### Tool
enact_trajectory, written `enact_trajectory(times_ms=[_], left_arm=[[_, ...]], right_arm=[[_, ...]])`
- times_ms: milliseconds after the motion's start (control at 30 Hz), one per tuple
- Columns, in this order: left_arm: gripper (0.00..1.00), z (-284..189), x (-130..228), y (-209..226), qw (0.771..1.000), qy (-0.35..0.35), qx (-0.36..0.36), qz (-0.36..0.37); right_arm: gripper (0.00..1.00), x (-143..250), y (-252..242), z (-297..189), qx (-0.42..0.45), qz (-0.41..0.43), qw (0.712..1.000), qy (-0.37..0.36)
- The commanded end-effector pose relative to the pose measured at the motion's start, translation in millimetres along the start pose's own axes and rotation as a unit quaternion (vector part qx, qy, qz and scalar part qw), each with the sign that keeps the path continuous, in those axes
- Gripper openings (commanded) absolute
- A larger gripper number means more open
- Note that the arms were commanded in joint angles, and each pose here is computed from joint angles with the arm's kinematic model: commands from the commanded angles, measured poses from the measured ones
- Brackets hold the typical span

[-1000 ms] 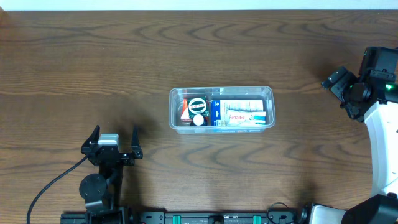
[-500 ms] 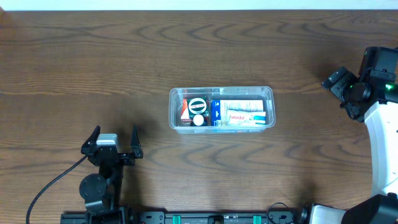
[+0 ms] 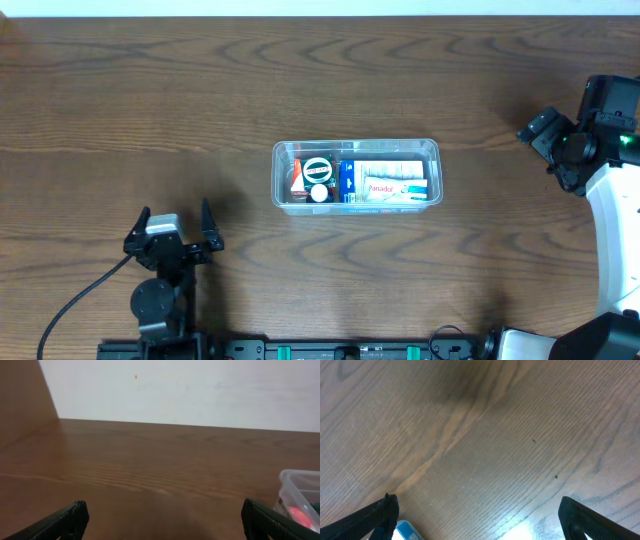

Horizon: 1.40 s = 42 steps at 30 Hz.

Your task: Pack container

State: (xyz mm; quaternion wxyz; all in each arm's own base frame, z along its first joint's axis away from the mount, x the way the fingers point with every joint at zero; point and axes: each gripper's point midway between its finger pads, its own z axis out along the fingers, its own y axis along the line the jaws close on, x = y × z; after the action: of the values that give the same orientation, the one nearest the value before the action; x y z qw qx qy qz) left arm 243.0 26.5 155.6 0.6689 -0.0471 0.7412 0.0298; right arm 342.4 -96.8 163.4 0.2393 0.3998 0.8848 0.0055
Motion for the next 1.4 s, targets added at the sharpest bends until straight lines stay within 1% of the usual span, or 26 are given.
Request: enact_trajectory(times_ms=[0, 367, 533, 1367], left_arm=[[0.98, 1.3, 13.7, 0.9, 1.0, 0.015, -0.018, 0.009], [0.98, 1.1, 17.5, -1.4, 1.0, 0.022, -0.014, 0.009], [0.98, 1.1, 18.7, -10.1, 1.0, 0.025, 0.011, -0.004], [0.98, 1.2, 19.2, -10.1, 1.0, 0.026, 0.011, -0.004]], right_arm=[[0.99, -3.3, -3.0, -0.8, 0.003, 0.008, 1.0, -0.003], [0.99, -3.3, -3.0, -0.8, 0.003, 0.008, 1.0, -0.003], [0.99, -3.3, -3.0, -0.8, 0.003, 0.008, 1.0, -0.003], [0.99, -3.3, -3.0, -0.8, 0.003, 0.008, 1.0, -0.003]])
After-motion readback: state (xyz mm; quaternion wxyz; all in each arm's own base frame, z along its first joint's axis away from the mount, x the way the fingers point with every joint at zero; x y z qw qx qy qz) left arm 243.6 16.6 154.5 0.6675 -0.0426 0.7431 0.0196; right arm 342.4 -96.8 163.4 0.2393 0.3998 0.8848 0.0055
